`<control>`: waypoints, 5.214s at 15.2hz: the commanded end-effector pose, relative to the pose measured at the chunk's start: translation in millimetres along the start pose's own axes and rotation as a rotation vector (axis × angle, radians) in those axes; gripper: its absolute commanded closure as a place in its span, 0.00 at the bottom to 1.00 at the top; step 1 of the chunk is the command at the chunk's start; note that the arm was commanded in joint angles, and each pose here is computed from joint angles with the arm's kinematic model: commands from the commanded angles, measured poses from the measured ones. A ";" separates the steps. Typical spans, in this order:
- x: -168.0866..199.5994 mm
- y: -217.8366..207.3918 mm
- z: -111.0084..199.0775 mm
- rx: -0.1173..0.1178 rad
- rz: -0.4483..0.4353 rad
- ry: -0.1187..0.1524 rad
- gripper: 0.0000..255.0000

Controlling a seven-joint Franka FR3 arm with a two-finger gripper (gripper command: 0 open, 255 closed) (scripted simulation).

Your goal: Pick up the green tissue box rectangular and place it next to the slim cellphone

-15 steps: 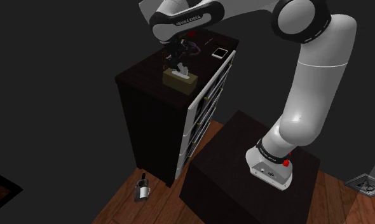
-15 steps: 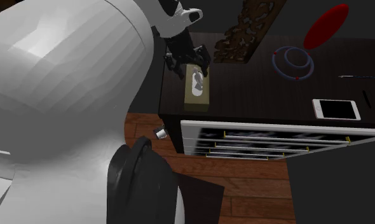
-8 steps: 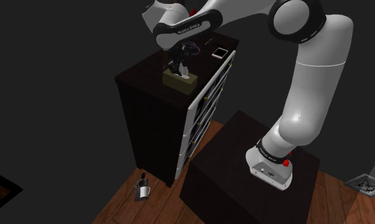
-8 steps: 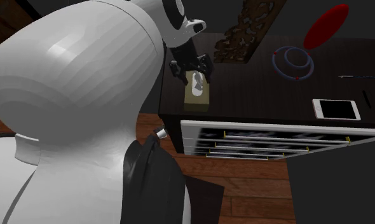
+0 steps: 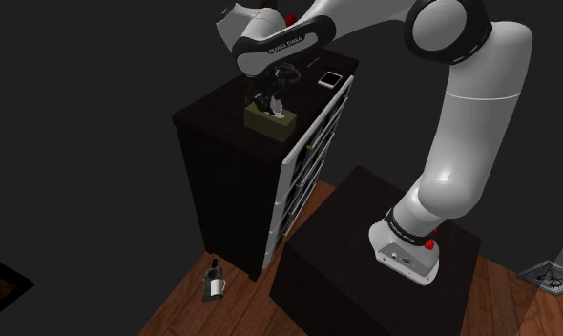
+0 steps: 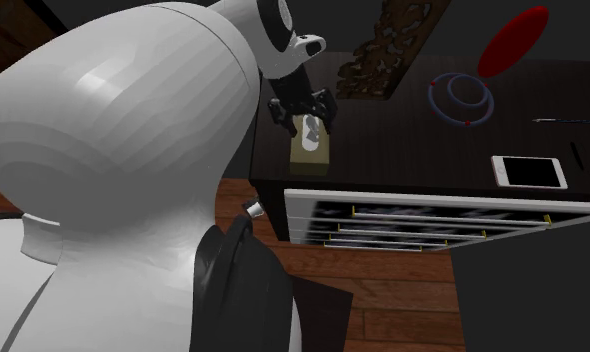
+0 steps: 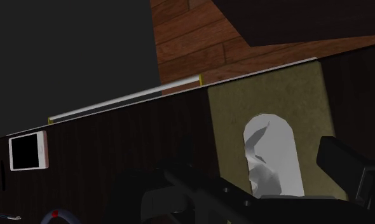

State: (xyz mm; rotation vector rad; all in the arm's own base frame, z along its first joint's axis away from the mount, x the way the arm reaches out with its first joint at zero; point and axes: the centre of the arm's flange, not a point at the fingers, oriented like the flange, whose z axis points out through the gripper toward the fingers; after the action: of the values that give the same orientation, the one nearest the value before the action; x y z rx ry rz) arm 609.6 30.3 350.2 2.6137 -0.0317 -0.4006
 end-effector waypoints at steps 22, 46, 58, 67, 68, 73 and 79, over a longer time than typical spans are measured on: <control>-17.5 30.1 -52.9 0.000 0.000 0.000 1.00; -52.4 90.3 -158.8 0.000 0.000 0.000 1.00; -42.7 140.8 -154.3 0.000 0.000 0.000 1.00; 2.9 213.9 -72.4 0.000 0.000 0.000 1.00; 8.0 222.0 -63.4 0.000 0.000 0.000 1.00; 33.3 262.6 -17.9 0.000 0.000 0.000 1.00; 63.6 311.4 36.7 0.000 0.000 0.000 1.00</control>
State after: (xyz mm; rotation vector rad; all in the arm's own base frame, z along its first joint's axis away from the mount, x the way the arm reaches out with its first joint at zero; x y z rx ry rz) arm 673.7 -252.0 457.7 2.6141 -0.0326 -0.4010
